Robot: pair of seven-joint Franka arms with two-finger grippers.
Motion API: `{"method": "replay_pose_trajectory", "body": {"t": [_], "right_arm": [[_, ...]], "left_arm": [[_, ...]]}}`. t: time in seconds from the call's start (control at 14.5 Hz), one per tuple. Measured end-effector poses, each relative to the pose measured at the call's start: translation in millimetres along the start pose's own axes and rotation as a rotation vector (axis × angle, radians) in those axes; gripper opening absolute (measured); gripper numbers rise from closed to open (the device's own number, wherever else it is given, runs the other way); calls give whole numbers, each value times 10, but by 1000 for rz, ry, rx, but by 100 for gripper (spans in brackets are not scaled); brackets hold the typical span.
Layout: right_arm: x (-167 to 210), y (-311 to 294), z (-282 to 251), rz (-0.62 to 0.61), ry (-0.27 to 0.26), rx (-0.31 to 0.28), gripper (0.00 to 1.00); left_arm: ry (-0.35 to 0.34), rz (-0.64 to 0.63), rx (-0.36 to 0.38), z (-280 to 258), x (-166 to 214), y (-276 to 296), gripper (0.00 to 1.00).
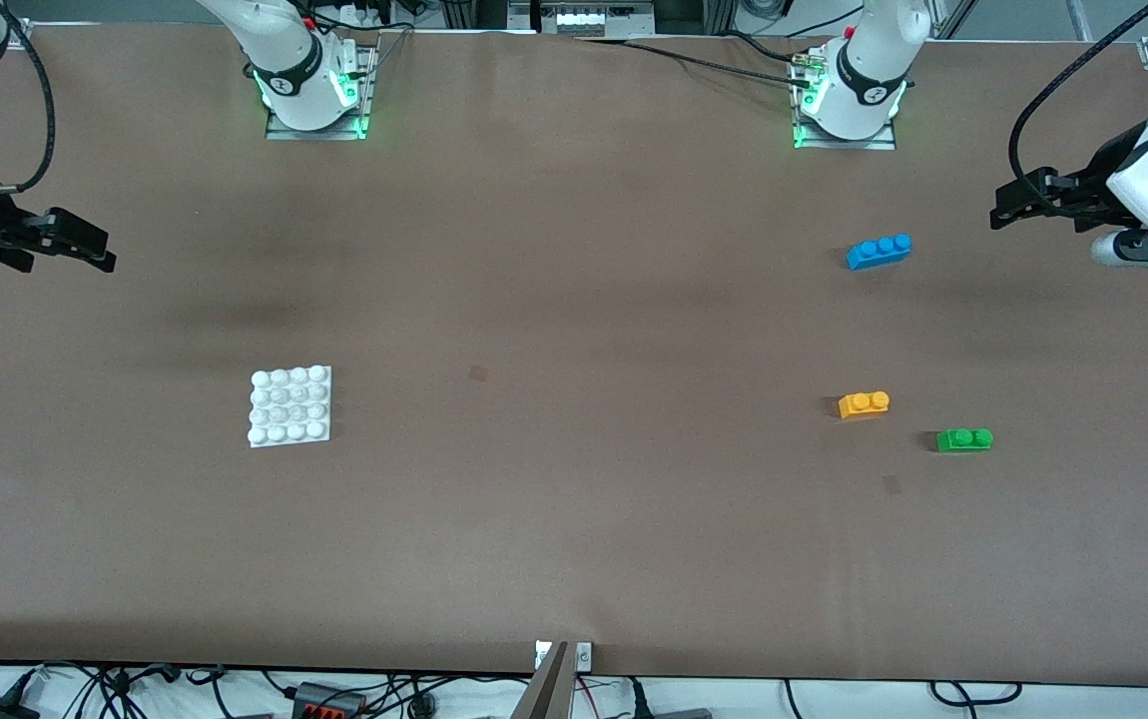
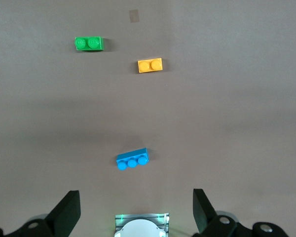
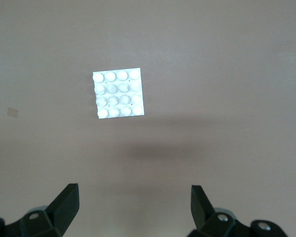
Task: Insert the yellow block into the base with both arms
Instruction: 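Reach the right gripper toward the white stud base plate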
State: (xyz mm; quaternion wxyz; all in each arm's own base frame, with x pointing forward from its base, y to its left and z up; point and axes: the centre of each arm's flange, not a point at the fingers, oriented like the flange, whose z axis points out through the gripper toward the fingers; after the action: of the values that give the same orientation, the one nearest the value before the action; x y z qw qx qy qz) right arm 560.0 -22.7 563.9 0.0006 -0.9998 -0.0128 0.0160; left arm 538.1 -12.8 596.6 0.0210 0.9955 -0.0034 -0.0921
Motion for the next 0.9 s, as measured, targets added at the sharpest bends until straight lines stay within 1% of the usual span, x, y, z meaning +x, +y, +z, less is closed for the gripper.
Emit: {"method": "replay_pose_trajectory", "body": {"t": [0.76, 0.9], "right_arm": [[-1, 122, 29, 21, -8, -1, 100], [15, 105, 75, 18, -20, -1, 100]], "left_arm": [[-5, -15, -4, 25, 21, -86, 100], [-6, -15, -4, 29, 25, -87, 100]]}}
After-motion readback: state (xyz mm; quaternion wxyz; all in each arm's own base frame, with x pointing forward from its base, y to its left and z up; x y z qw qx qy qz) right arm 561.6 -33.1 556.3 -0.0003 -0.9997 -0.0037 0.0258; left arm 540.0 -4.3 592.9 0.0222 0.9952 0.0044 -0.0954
